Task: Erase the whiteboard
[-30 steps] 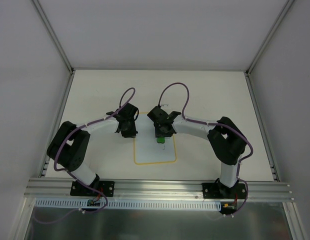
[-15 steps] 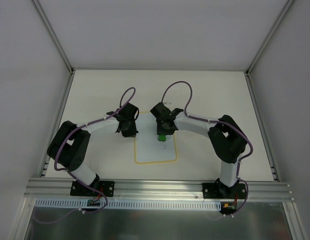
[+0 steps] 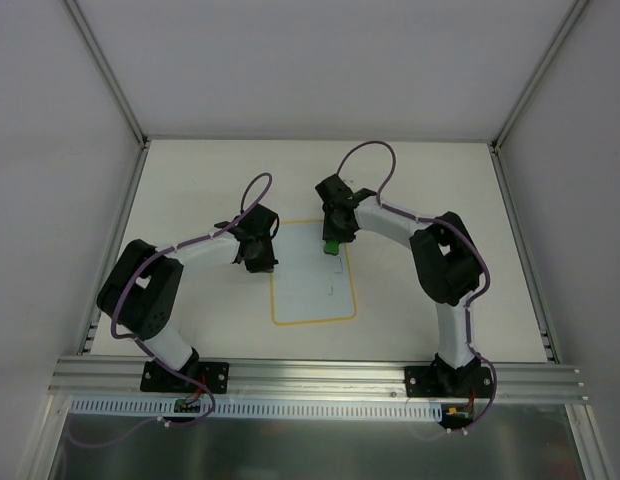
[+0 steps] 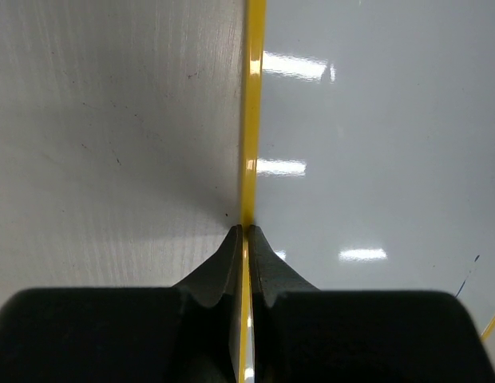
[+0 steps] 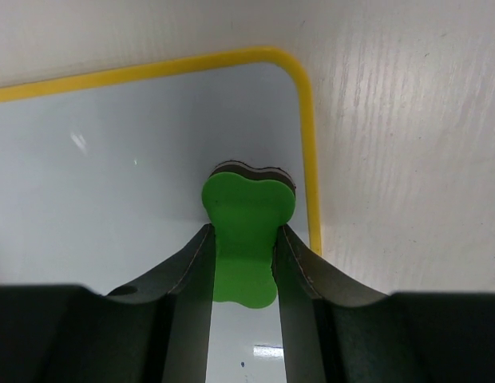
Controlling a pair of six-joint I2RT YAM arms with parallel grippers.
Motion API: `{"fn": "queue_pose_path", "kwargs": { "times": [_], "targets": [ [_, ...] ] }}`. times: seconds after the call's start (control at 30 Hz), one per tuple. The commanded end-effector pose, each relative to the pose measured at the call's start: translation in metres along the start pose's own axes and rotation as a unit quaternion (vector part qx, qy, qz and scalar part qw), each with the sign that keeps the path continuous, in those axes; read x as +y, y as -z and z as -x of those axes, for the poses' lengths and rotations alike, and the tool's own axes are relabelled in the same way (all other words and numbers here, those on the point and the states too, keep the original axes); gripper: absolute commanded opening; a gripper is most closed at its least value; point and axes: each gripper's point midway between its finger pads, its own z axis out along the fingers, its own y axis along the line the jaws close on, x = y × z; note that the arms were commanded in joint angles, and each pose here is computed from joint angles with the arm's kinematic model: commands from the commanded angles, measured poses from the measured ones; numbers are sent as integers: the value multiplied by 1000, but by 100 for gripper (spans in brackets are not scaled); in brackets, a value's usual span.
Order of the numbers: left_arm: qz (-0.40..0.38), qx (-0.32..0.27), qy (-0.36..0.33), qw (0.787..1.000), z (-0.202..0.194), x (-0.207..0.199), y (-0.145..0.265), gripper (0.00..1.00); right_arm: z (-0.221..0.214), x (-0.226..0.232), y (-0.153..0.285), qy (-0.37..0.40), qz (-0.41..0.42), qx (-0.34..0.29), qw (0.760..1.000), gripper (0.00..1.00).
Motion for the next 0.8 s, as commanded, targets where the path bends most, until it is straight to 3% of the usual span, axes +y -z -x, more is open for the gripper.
{"fn": "queue_pose_path", "kwargs": {
  "times": [0.0,0.23,0.47,0.77],
  "targets": [
    [42,38,13,998,-20,18,-12,0,-72,-18,12,46,-8,99,994,0],
    [40,27,29,998,-12,14,-12,0,-146,-21,47,83,23,166,982,0],
    [33,19,29,999,-4,7,-10,0,-179,-17,59,99,21,195,976,0],
    [37,29,22,999,-11,12,-12,0,-129,-33,40,84,-38,113,989,0]
  ]
}}
